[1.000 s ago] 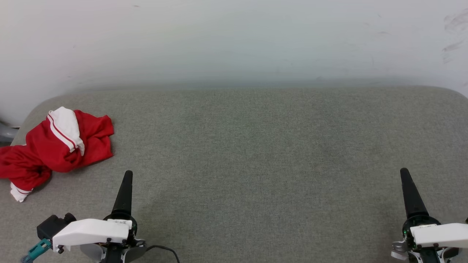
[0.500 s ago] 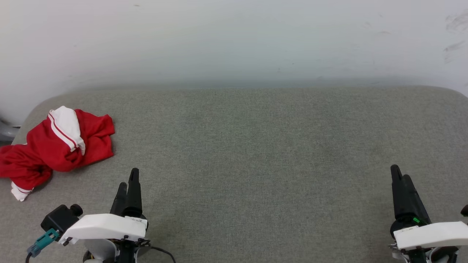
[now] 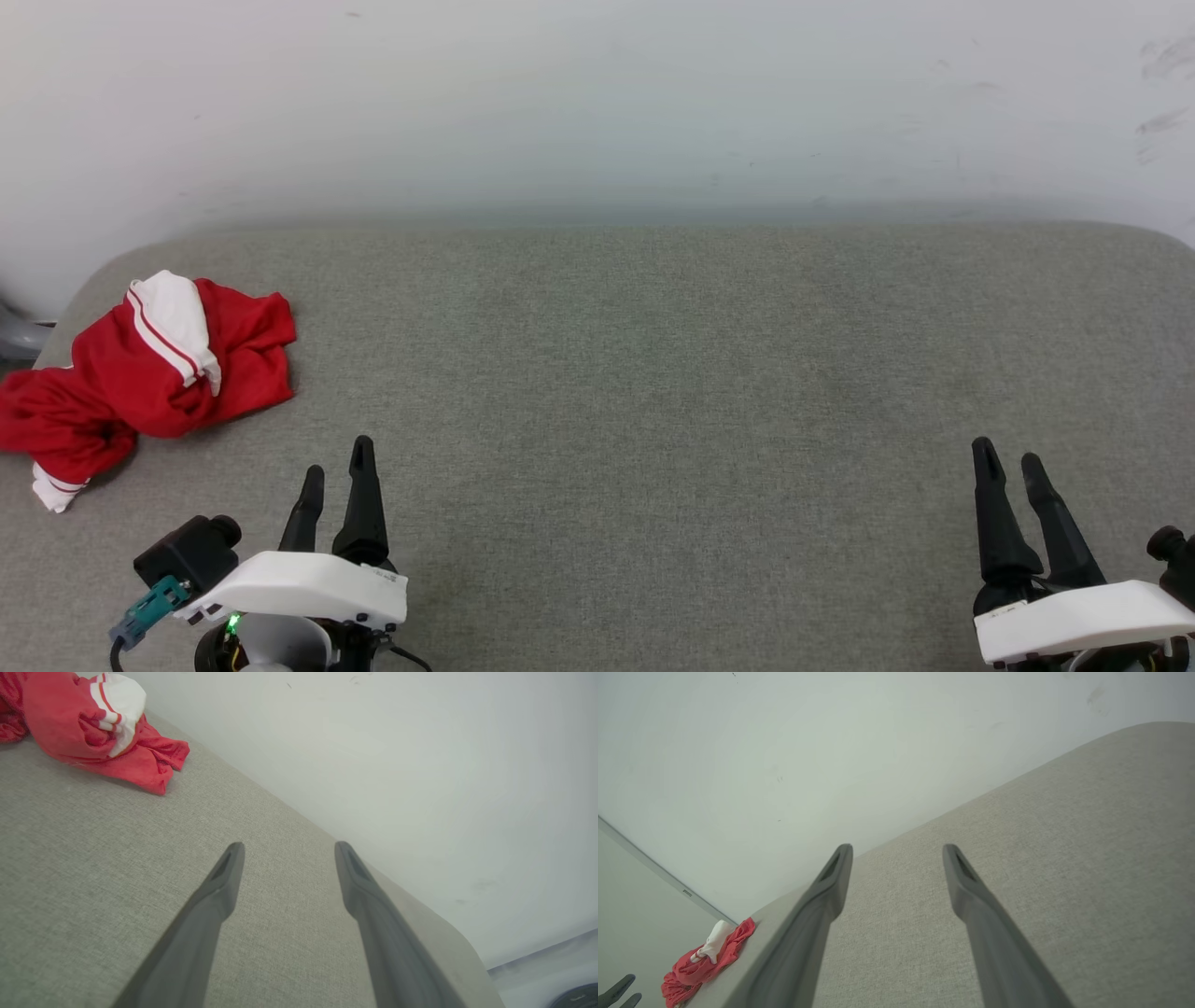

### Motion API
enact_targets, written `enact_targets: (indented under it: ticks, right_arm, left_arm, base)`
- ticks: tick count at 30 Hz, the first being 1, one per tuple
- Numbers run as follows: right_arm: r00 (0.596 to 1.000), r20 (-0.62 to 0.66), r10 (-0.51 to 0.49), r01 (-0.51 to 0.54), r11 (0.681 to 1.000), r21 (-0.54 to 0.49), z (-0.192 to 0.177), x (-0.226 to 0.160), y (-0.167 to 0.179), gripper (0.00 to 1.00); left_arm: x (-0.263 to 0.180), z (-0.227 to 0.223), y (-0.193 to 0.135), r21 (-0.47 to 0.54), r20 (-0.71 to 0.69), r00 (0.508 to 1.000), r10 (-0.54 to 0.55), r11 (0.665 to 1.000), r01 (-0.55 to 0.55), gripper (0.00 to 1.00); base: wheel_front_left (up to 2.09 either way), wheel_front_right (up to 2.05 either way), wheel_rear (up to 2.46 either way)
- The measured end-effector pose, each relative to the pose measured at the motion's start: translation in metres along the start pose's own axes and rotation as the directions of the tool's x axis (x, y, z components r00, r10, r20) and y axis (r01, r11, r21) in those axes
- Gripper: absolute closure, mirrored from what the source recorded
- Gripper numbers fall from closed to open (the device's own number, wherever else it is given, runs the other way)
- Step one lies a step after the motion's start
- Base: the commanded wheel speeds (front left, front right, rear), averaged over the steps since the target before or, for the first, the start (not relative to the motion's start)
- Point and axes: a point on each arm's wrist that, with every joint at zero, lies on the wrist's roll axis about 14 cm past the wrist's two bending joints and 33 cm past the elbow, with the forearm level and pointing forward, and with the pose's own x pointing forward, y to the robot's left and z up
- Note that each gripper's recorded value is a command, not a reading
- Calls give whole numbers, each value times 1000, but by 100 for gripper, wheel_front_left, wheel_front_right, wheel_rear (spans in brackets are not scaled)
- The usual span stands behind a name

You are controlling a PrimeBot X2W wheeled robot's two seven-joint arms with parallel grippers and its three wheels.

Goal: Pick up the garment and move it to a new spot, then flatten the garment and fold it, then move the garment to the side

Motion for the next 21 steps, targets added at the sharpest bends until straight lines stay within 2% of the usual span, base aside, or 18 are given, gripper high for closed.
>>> enact_targets:
  ticks: [11, 21]
  right_arm:
    - [999, 12, 35, -33, 990, -138, 2, -1, 8, 0]
    - [998, 17, 61, -55, 967, -247, 2, -4, 13, 0]
  left_arm:
    - [-3, 4, -7, 145, 35, 999, -26, 989, 21, 0]
    - [-6, 3, -14, 266, 49, 997, -62, 963, 47, 0]
  base:
    - [0, 0, 0]
    - [0, 0, 0]
